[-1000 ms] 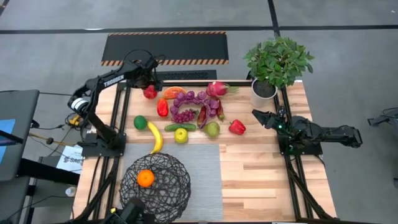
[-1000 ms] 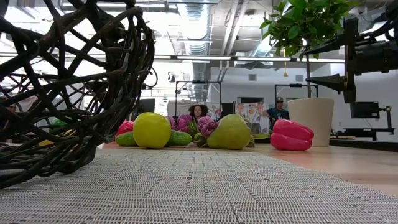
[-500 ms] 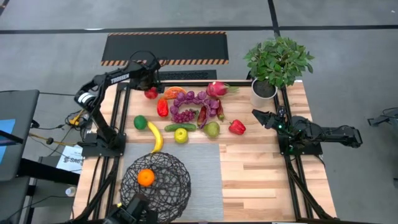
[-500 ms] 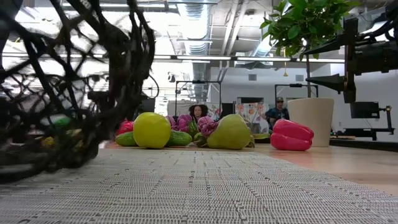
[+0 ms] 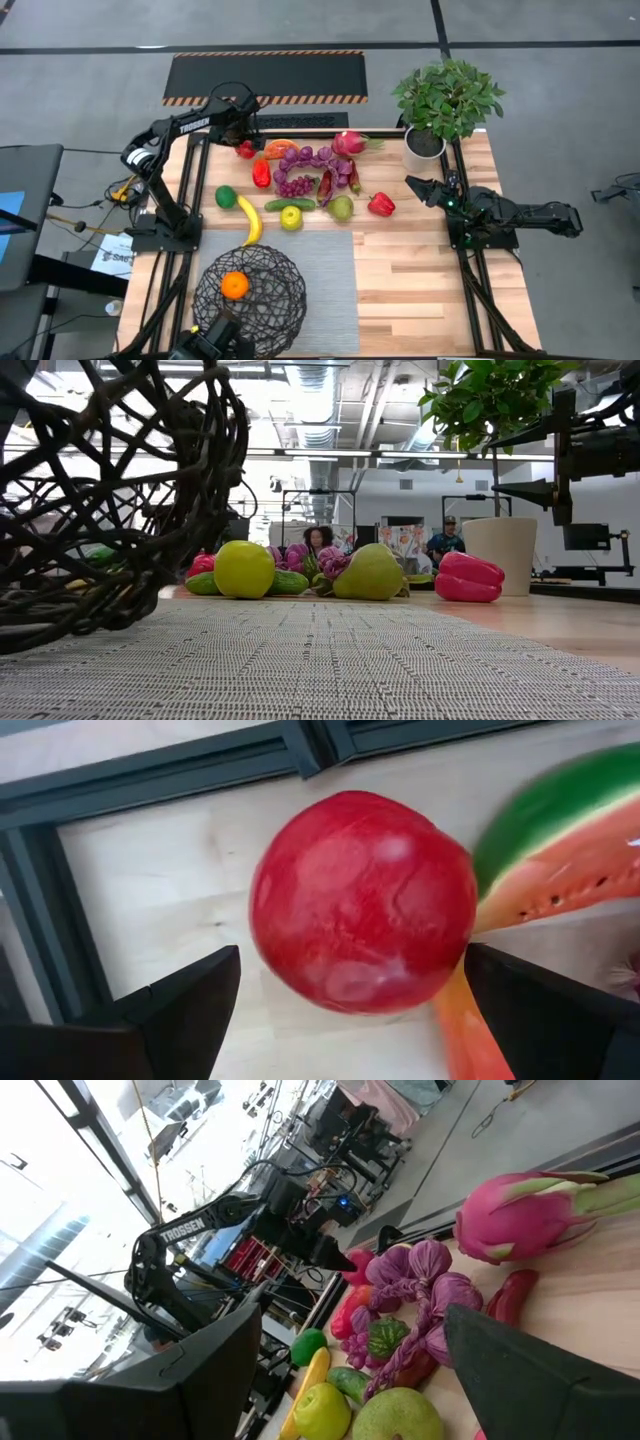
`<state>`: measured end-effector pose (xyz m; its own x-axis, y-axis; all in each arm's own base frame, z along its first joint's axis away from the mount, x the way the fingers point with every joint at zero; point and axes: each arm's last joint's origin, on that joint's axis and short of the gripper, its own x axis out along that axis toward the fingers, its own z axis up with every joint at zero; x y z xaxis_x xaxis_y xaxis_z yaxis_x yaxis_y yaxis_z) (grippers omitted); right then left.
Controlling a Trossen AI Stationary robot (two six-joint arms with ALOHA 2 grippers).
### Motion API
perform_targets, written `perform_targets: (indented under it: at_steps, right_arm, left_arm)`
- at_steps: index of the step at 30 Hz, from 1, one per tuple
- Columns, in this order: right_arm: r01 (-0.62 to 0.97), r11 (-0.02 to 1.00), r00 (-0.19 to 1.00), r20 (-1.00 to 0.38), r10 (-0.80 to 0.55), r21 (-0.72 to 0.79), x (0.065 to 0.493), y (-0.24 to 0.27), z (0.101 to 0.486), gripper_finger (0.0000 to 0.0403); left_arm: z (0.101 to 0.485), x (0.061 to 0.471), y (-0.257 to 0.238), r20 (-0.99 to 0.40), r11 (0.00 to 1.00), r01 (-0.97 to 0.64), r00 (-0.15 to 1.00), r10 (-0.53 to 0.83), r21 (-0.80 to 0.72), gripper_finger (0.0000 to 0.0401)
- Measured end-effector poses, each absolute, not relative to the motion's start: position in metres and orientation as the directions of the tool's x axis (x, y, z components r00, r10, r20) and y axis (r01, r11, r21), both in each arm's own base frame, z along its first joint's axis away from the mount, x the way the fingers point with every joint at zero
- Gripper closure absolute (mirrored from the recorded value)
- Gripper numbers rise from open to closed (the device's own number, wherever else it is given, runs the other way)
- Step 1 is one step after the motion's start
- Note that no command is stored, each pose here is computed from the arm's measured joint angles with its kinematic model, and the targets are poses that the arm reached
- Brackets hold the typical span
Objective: Build produce basket
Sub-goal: Put the red apple into the black wire basket
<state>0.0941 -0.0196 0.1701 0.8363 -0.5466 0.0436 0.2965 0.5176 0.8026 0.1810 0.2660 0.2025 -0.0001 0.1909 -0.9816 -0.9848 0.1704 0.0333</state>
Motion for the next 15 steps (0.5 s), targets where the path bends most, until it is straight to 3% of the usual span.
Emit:
perform_targets:
  at_steps: [15]
  right_arm:
    - [0.296,0.517,0.836,0.044,-0.547,0.803,0.0941,-0.0196,0.1702,0.0069]
  left_arm:
    - [0.2018,0.1784,0.2615,-0.989,0.21,-0.976,-0.031,0.147,0.062,0.0165]
